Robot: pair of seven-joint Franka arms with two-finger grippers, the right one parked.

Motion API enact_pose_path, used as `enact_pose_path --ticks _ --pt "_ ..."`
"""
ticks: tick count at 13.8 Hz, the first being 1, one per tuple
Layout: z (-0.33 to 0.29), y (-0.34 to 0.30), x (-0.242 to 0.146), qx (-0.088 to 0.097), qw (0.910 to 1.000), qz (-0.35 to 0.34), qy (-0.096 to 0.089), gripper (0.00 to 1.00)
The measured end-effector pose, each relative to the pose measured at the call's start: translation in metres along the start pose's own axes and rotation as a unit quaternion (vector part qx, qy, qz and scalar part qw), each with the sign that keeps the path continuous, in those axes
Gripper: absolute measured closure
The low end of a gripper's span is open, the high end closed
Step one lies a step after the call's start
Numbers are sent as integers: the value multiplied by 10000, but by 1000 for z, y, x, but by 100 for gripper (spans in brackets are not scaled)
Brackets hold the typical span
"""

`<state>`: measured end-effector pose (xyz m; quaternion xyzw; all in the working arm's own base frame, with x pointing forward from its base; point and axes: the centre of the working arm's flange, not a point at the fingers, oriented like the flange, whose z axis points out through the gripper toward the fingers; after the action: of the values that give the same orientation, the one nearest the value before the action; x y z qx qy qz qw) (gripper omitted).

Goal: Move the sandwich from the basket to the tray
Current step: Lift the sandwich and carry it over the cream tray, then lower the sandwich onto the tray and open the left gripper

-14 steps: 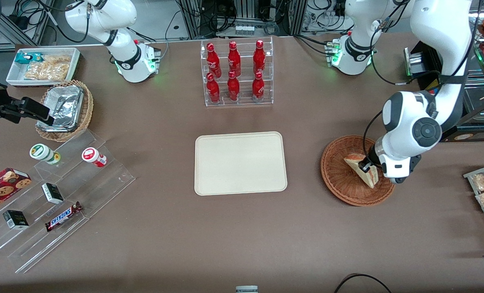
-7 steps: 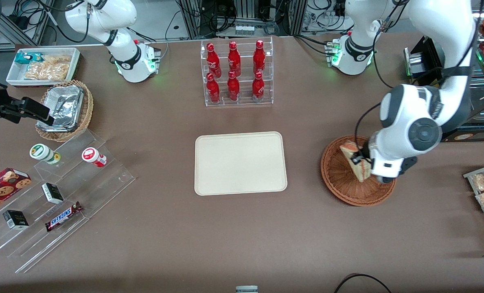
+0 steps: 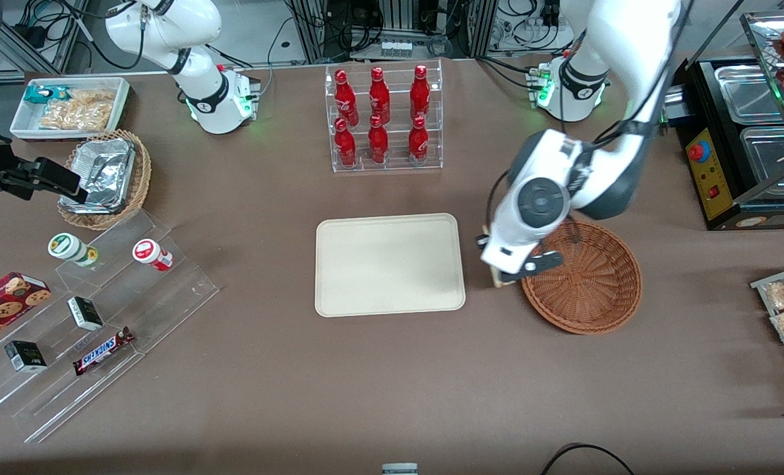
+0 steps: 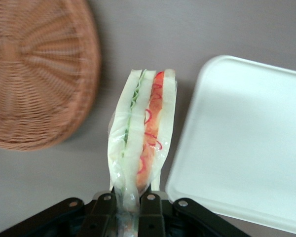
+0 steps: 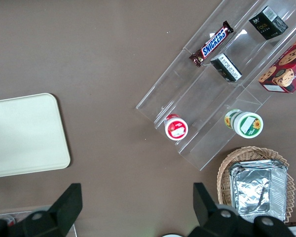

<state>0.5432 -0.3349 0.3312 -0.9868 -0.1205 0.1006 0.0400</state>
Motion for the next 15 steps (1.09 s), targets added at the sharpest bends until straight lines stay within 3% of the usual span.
enact_pose_path --ticks 9,12,15 --pt "51 142 -60 -560 9971 68 504 86" --pt "68 166 -82 -708 9957 62 589 86" --pt "74 176 -89 -740 9953 104 609 86"
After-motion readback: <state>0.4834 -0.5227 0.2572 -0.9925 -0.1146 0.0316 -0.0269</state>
